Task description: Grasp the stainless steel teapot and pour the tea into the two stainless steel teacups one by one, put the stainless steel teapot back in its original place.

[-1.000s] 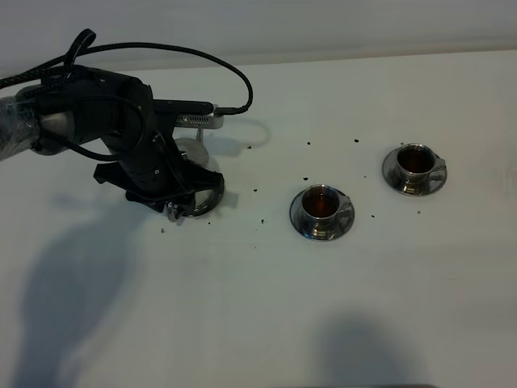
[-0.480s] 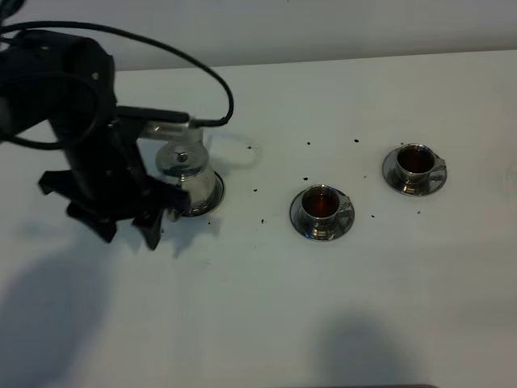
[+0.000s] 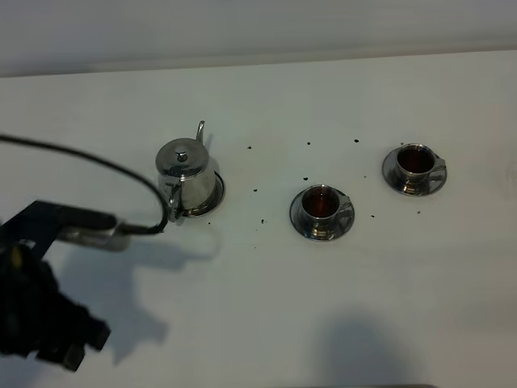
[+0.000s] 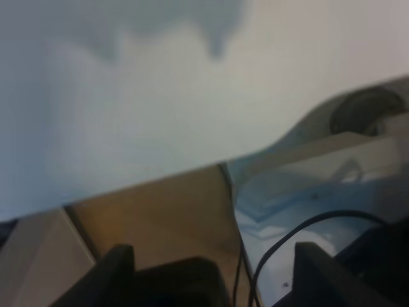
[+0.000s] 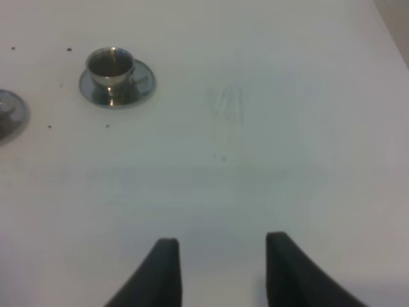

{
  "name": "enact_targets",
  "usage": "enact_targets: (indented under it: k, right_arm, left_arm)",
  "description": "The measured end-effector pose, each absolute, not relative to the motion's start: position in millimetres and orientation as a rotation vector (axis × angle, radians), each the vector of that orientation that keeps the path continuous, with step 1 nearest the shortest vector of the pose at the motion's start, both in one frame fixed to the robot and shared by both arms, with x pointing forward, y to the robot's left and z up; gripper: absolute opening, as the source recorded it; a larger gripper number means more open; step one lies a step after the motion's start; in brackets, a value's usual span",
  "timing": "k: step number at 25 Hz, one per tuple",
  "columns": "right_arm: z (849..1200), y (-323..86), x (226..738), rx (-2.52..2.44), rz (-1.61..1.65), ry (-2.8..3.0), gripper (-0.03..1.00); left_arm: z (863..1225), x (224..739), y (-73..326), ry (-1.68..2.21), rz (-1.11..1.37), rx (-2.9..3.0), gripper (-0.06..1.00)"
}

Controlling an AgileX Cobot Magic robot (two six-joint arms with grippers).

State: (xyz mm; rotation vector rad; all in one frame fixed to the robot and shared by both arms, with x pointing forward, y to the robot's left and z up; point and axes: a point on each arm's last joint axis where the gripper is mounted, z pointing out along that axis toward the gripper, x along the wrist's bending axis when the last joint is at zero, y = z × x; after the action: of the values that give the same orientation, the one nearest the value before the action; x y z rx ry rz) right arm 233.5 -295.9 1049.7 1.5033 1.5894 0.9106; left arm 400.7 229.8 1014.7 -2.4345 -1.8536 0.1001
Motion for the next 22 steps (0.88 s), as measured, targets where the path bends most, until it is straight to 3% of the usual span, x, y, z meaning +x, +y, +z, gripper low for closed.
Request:
enact_targets:
  k: [10, 22]
  right_arm:
    - [1049.7, -295.9, 233.5, 1.503, 0.911, 1.589, 0.31]
    - [1049.7, -295.9, 233.5, 1.503, 0.911, 1.589, 0.31]
  left_arm:
    - [992.7, 348.9, 253.9, -1.891, -0.025, -2.543, 0.56]
    - [1011.1, 334.2, 276.6, -2.068, -0.233, -2.575, 0.56]
